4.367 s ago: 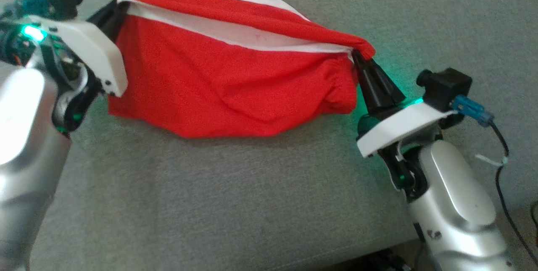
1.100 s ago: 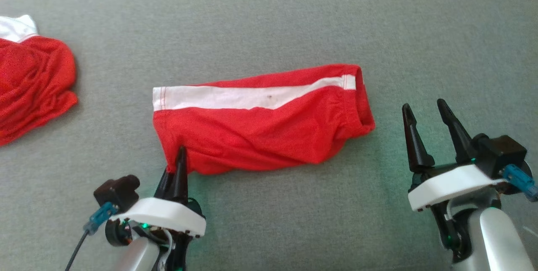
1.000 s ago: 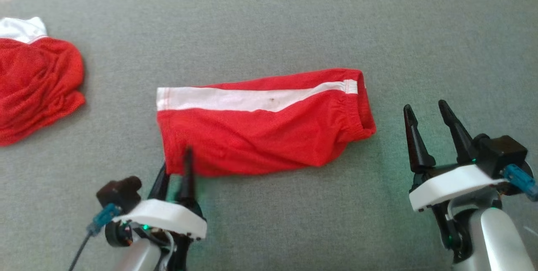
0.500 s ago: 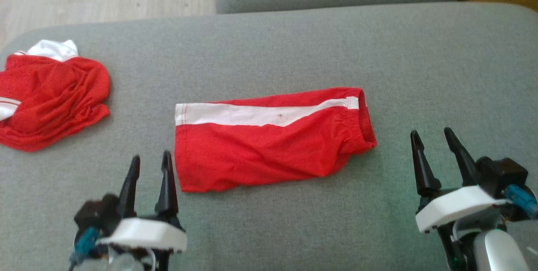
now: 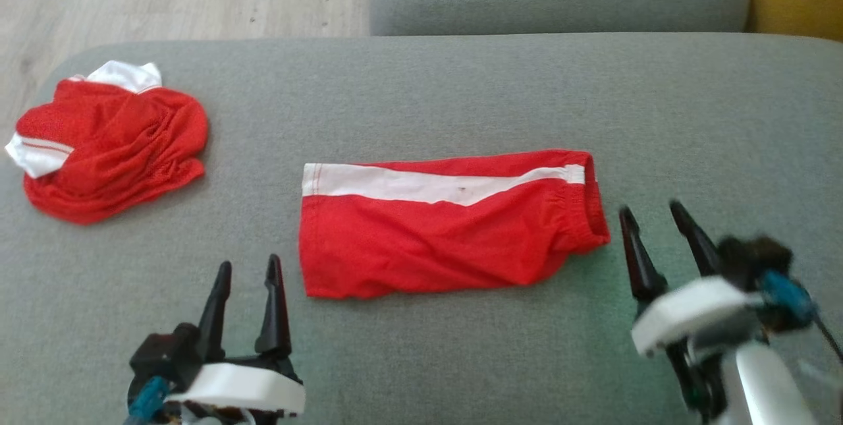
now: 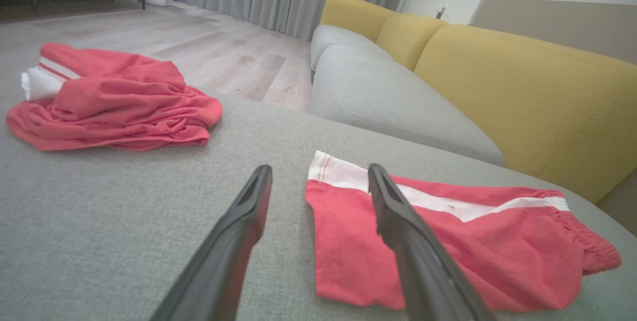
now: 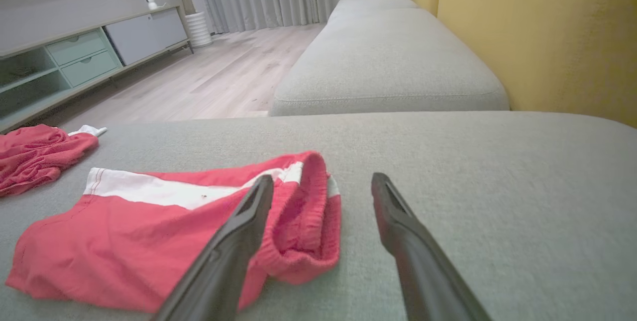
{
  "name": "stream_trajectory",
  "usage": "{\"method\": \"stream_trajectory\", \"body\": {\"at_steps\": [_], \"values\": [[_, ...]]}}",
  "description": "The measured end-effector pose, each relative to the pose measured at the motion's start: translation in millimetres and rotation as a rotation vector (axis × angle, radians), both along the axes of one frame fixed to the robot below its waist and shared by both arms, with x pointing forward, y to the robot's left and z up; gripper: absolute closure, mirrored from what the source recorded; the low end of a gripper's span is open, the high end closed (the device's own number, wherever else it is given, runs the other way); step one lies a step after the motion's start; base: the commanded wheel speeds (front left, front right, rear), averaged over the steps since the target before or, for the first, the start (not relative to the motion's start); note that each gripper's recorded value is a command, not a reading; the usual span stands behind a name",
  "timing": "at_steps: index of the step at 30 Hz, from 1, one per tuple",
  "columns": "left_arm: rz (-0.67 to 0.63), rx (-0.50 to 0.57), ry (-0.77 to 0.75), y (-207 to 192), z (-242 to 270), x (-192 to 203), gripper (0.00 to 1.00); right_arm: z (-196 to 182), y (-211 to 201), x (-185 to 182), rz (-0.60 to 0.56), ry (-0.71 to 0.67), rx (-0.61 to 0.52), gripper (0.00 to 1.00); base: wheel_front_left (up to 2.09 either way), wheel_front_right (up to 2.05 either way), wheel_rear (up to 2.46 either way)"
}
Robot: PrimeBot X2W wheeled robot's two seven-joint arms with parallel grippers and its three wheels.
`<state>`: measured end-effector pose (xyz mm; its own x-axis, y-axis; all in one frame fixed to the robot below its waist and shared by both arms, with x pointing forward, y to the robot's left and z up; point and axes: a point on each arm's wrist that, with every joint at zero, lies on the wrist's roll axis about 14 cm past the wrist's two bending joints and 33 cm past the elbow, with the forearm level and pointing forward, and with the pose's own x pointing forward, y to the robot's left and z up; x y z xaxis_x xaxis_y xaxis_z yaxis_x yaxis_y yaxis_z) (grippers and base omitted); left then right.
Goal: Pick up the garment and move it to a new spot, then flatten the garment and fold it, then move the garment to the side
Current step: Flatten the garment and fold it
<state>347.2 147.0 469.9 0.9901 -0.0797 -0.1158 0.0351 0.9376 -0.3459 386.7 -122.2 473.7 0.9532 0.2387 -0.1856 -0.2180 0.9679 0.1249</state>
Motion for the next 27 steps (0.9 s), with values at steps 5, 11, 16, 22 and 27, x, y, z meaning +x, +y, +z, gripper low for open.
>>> {"method": "stream_trajectory", "body": {"at_steps": [5, 11, 16, 22, 27], "values": [[-0.002, -0.006, 0.019, -3.3, -4.6, -4.9, 0.00, 4.0, 21.9, 33.1, 0.066, 0.039, -0.042, 0.00, 0.00, 0.00, 0.00], [0.036, -0.024, 0.033, 2.4, -8.3, -9.1, 0.00, -33.0, 28.2, 47.9, 0.101, 0.196, -0.166, 0.00, 0.00, 0.00, 0.00], [0.072, -0.024, 0.062, 12.1, -17.4, -15.3, 0.00, -71.1, 18.7, 44.4, 0.086, 0.340, -0.216, 0.00, 0.00, 0.00, 0.00], [0.093, -0.042, 0.082, 13.7, -25.1, -15.8, 0.00, -96.3, 22.2, 46.5, 0.085, 0.462, -0.174, 0.00, 0.00, 0.00, 0.00], [0.094, -0.038, 0.088, 14.7, -27.8, -10.1, 0.00, -102.2, 32.4, 49.6, 0.097, 0.522, -0.101, 0.75, 0.00, 0.00, 0.00]]}}
